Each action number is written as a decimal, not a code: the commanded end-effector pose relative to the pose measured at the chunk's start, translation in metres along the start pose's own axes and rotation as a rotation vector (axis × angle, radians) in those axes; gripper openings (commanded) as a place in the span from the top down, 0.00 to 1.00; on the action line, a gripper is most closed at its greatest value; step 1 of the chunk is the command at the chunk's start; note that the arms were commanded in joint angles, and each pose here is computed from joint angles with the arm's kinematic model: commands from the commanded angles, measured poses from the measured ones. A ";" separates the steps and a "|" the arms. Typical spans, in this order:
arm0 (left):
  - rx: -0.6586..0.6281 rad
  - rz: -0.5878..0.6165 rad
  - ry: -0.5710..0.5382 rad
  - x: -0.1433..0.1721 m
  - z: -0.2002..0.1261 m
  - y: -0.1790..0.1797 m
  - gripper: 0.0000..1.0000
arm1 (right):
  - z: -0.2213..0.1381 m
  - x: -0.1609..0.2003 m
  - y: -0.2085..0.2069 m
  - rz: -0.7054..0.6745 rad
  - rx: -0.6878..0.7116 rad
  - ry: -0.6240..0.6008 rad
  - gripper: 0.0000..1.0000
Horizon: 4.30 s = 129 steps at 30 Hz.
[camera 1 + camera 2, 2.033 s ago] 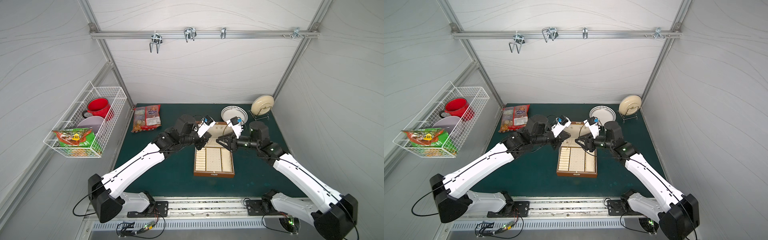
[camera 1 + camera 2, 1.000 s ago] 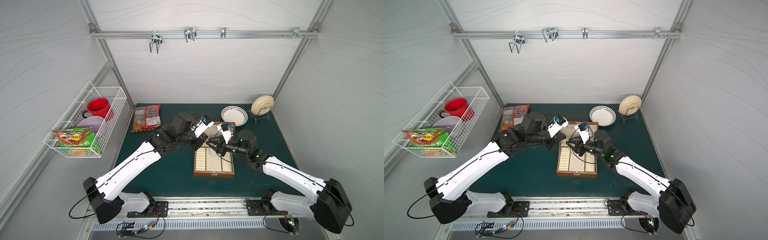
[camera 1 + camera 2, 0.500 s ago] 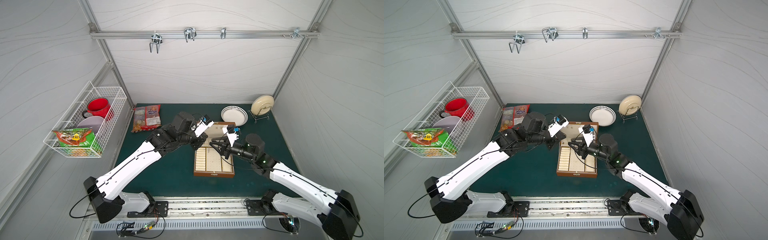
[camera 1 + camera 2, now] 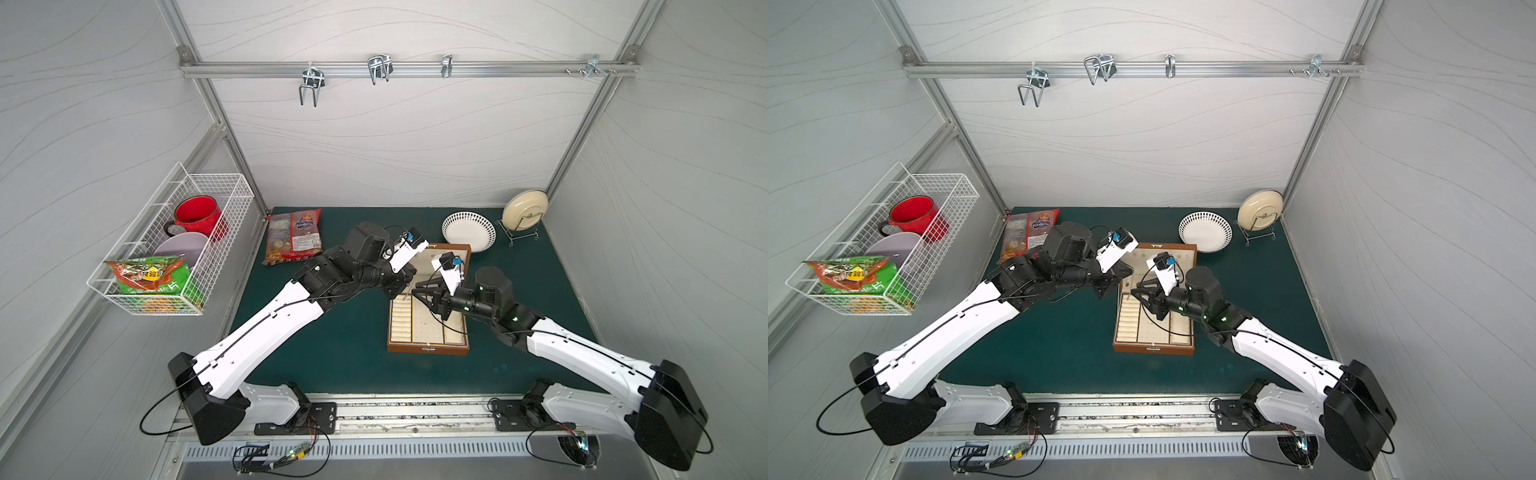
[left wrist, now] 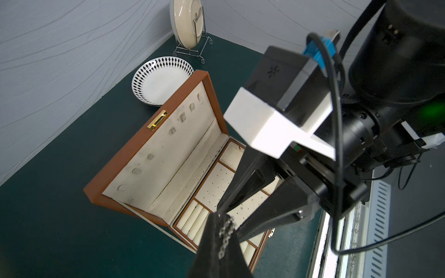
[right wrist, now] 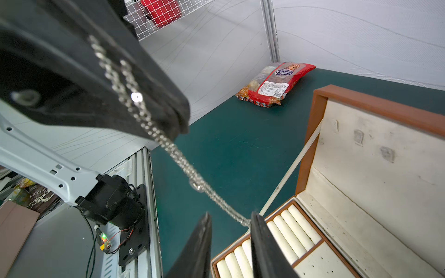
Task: Put jewelry chain into jewelry box
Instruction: Hang the necklace on the jewelry box clasp.
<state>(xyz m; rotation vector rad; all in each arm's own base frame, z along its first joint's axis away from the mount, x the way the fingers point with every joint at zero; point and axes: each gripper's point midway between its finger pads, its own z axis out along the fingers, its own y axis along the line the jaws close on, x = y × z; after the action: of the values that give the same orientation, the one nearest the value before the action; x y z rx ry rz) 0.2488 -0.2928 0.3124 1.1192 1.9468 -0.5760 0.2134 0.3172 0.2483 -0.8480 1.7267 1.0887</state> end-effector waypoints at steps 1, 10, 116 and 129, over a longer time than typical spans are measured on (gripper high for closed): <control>-0.001 0.025 -0.066 -0.023 -0.013 -0.002 1.00 | 0.002 -0.019 0.003 -0.043 0.001 -0.052 0.69; 0.004 0.026 -0.064 -0.022 -0.011 -0.003 1.00 | 0.003 -0.026 0.005 -0.053 -0.011 -0.067 0.72; -0.291 -0.394 -0.029 0.029 0.117 0.143 1.00 | 0.032 -0.015 -0.153 0.280 0.349 0.186 1.00; -0.290 -0.520 -0.047 0.032 0.122 0.145 1.00 | 0.037 -0.021 -0.153 0.313 0.351 0.155 1.00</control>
<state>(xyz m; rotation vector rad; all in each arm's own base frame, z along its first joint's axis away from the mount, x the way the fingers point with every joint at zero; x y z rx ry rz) 0.3964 -0.2874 0.1975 0.5039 2.2561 -0.5355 0.3579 0.2913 0.2016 -0.4834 2.1885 0.8874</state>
